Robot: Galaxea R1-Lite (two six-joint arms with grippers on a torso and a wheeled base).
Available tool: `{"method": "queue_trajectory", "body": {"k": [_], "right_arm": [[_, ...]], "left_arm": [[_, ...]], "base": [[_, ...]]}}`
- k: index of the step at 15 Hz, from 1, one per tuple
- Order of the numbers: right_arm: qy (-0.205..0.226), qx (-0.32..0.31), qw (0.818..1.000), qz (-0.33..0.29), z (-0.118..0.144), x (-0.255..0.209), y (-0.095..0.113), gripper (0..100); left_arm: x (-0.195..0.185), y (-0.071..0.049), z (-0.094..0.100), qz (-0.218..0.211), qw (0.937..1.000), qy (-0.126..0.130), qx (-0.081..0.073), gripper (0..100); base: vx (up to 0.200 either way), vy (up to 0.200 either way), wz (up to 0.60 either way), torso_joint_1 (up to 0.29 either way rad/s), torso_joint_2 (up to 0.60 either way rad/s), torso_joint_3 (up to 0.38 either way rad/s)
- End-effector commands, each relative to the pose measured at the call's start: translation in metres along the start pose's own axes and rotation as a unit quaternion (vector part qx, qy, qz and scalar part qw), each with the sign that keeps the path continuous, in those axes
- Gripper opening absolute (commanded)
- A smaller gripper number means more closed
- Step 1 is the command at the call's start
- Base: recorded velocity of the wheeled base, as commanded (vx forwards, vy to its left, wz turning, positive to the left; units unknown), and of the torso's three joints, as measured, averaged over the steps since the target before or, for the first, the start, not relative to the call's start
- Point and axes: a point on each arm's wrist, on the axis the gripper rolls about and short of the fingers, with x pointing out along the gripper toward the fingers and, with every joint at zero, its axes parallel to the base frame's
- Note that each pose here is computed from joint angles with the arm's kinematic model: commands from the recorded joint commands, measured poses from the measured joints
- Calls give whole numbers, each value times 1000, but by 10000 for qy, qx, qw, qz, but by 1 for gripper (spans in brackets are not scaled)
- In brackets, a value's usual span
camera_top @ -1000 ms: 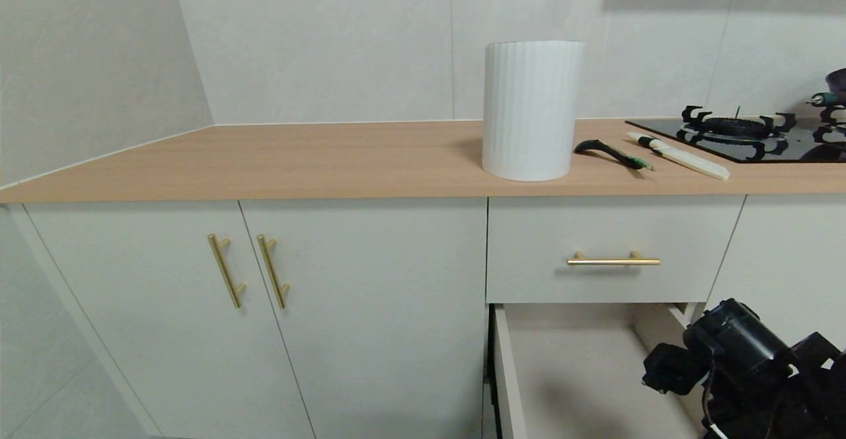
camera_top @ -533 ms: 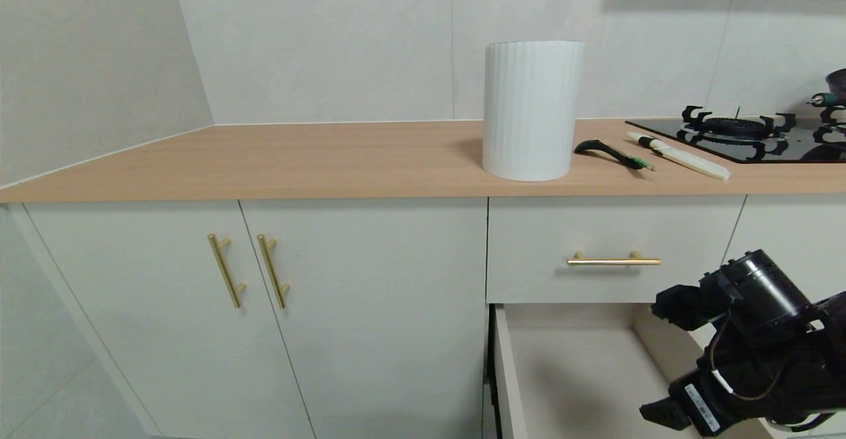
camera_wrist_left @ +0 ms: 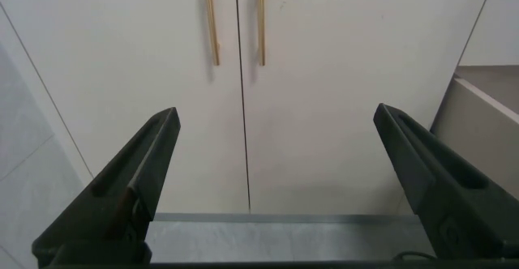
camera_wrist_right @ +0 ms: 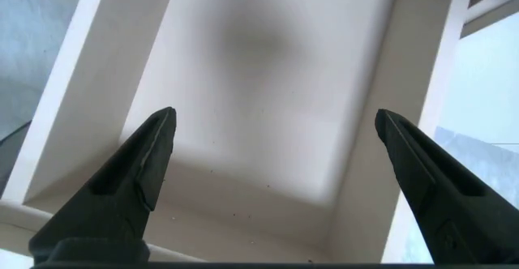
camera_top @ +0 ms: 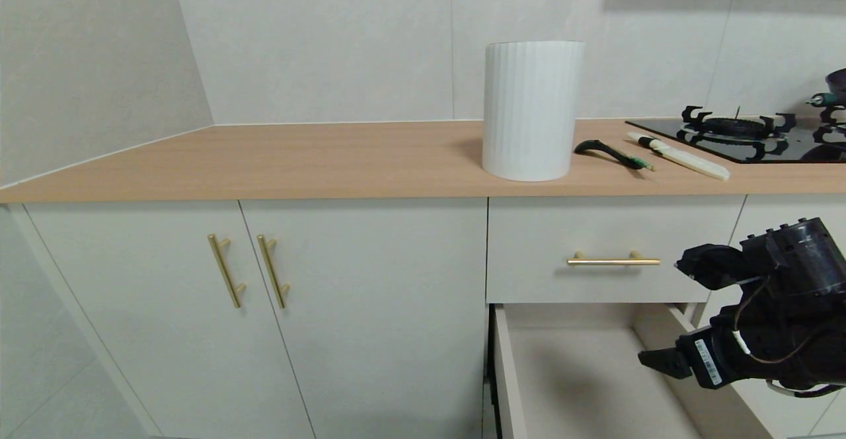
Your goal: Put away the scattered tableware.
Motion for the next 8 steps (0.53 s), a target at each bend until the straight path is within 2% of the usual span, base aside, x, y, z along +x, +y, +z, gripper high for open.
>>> {"method": "queue_trajectory", "body": {"k": [1, 4, 8], "right_arm": [[-67, 23, 10000, -12, 1, -2, -1, 100], [-162, 85, 9998, -60, 2, -7, -5, 100], [-190, 116, 9997, -94, 3, -8, -7, 100]], "left_arm": [[0, 0, 0, 0, 10000, -1, -1, 100], [0, 0, 0, 0, 10000, -1, -1, 100], [0, 0, 0, 0, 10000, -1, -1, 100]], "base": [[0, 0, 0, 32, -115, -66], [0, 0, 0, 46, -235, -248], [0, 0, 0, 171, -502, -300]]}}
